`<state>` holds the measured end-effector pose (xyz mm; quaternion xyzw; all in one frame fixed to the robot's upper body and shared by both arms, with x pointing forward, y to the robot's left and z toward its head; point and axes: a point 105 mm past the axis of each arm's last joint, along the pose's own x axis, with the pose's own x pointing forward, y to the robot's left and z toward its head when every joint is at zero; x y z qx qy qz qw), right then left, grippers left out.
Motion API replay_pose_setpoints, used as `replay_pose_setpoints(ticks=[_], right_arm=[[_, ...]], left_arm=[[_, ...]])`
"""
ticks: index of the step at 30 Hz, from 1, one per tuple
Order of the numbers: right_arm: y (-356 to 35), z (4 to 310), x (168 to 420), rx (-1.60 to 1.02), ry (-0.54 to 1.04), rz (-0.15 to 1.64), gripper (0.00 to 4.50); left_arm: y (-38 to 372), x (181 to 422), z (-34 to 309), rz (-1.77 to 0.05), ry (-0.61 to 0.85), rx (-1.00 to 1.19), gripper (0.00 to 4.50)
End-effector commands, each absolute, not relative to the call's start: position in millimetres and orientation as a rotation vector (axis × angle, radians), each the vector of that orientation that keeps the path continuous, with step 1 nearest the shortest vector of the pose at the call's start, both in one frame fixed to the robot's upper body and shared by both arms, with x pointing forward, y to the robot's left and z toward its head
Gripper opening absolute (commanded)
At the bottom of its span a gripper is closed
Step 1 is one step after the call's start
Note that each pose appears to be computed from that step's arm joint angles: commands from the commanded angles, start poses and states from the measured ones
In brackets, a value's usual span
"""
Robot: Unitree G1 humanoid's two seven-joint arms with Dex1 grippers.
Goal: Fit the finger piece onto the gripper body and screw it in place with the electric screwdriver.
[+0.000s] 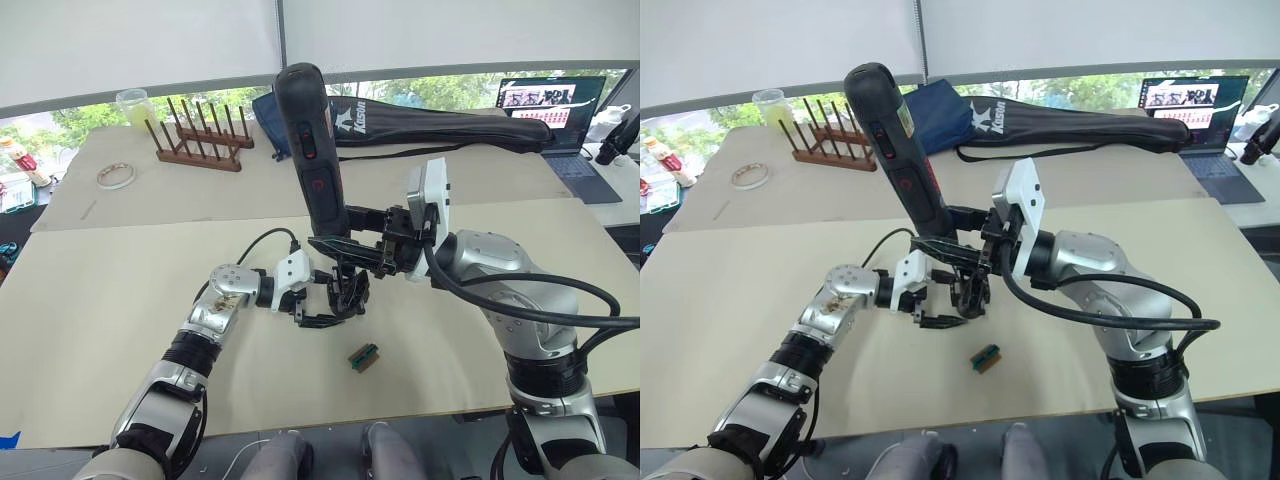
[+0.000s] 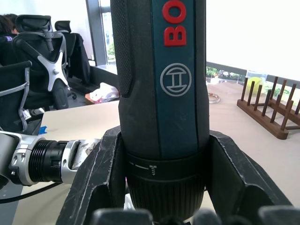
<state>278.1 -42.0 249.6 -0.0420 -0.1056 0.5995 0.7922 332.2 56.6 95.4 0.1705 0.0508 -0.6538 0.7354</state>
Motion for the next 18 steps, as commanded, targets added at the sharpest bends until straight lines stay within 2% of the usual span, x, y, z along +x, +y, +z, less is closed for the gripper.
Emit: replay_pose_setpoints(ticks=[1, 18], right_arm=[[-41, 262, 270, -0.109, -0.297, 1.305, 1.96], [-43, 249, 270, -0.108, -0.287, 1.305, 1.96]], left_arm=[[53, 333, 110, -1.442, 0.054, 0.396, 4.50], [54, 333, 110, -1.442, 0.054, 0.395, 4.50]])
